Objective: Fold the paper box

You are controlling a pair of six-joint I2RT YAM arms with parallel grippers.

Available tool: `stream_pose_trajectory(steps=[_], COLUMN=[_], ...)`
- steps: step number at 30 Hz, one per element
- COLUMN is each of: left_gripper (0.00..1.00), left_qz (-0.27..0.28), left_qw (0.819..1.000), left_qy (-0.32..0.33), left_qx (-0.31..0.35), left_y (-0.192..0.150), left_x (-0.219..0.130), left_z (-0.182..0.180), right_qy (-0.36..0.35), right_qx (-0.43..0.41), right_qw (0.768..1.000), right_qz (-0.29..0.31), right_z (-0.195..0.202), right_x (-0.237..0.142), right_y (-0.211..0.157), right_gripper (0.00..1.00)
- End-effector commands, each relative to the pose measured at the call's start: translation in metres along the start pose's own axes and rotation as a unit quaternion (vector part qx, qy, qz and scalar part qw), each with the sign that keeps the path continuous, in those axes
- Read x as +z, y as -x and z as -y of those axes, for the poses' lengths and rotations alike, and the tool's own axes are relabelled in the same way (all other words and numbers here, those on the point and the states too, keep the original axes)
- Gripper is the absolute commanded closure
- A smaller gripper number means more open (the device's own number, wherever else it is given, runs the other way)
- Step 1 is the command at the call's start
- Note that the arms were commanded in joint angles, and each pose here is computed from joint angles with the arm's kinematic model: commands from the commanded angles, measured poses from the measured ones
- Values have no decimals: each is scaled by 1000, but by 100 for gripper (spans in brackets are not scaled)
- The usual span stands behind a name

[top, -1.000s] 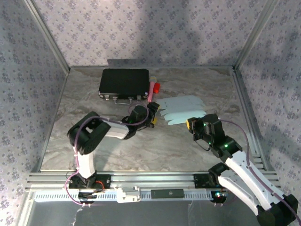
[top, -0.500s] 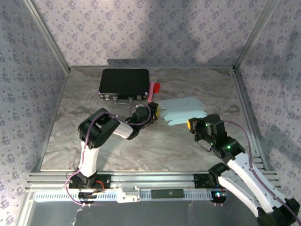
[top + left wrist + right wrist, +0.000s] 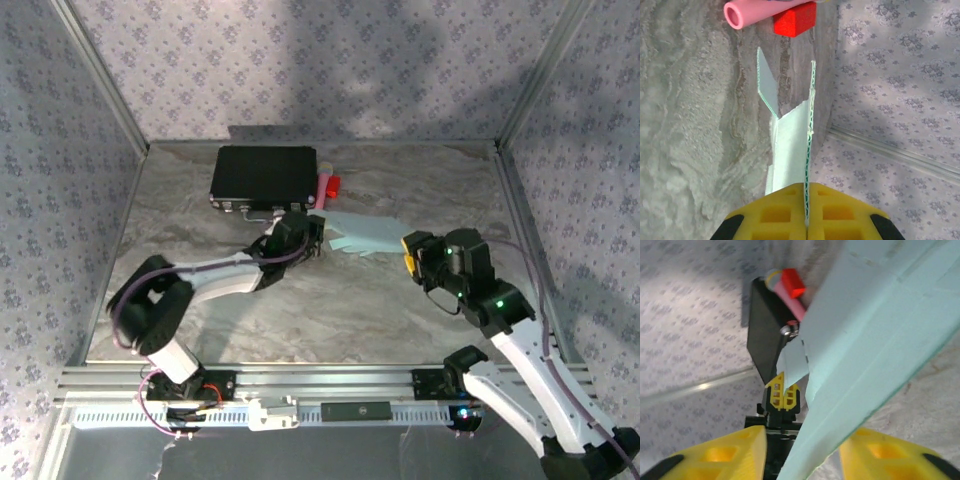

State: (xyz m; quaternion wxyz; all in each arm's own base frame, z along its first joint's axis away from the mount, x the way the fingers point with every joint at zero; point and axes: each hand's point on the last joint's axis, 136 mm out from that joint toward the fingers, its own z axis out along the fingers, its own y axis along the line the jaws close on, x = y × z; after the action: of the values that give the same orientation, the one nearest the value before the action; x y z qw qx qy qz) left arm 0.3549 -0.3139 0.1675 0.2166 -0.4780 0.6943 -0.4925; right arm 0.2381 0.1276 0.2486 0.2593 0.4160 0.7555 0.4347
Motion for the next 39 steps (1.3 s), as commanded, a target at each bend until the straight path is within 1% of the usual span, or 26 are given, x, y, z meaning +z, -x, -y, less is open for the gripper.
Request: stream_pose_trajectory(steps=[1,4,7,9,11,12,13,16,18,20,22,24,25,26,28,30,33,34,36,39], left_gripper=[100,100,100,100,100,100,100,100,100,100,100,100,100,100,100,100,100,100,100,100], left_qz=[79,126,175,202,228,246,260,298,314,324,341,360,369,362,356,353,348,343,331,310], left_qw=[987,974,958,950,940,931,926,901,888,876,857,831,817,803,792,776,756,751,745,746], left_qy=[130,172,199,201,210,218,220,237,242,248,259,276,287,296,313,329,344,348,350,349], left_qx=[45,81,108,125,144,157,164,209,234,257,287,321,339,368,385,407,435,445,462,475], left_y=[23,35,50,58,65,71,74,84,87,88,89,88,87,84,81,78,77,76,73,69], left_x=[-40,-71,-96,-108,-120,-127,-133,-146,-153,-159,-168,-179,-177,-168,-154,-140,-123,-117,-104,-88], left_z=[-4,20,36,51,64,71,79,98,110,122,134,147,150,152,144,135,127,124,119,109], right_qy=[15,70,108,134,148,156,152,154,132,116,105,88,83,84,91,100,80,64,60,57], right_qx=[-109,-196,-280,-328,-362,-375,-382,-415,-430,-461,-479,-499,-508,-520,-545,-564,-579,-585,-588,-592], right_qw=[994,978,953,934,919,912,910,894,890,876,866,855,850,842,825,812,808,806,804,801], right_qz=[-26,-25,-43,-47,-50,-52,-59,-71,-74,-80,-95,-110,-114,-118,-120,-112,-74,-71,-62,-68], right_z=[-25,-72,-108,-132,-145,-150,-150,-153,-148,-141,-135,-127,-124,-123,-119,-116,-106,-89,-78,-62], right_x=[-11,-23,-37,-52,-59,-62,-62,-61,-52,-40,-27,-11,-5,0,7,15,23,31,35,41], right_y=[-6,-3,-12,-19,-23,-27,-29,-38,-40,-45,-55,-68,-74,-82,-96,-103,-89,-83,-76,-70], right_gripper=[50,49,49,49,49,49,49,49,49,49,49,49,50,50,48,46,44,43,41,41])
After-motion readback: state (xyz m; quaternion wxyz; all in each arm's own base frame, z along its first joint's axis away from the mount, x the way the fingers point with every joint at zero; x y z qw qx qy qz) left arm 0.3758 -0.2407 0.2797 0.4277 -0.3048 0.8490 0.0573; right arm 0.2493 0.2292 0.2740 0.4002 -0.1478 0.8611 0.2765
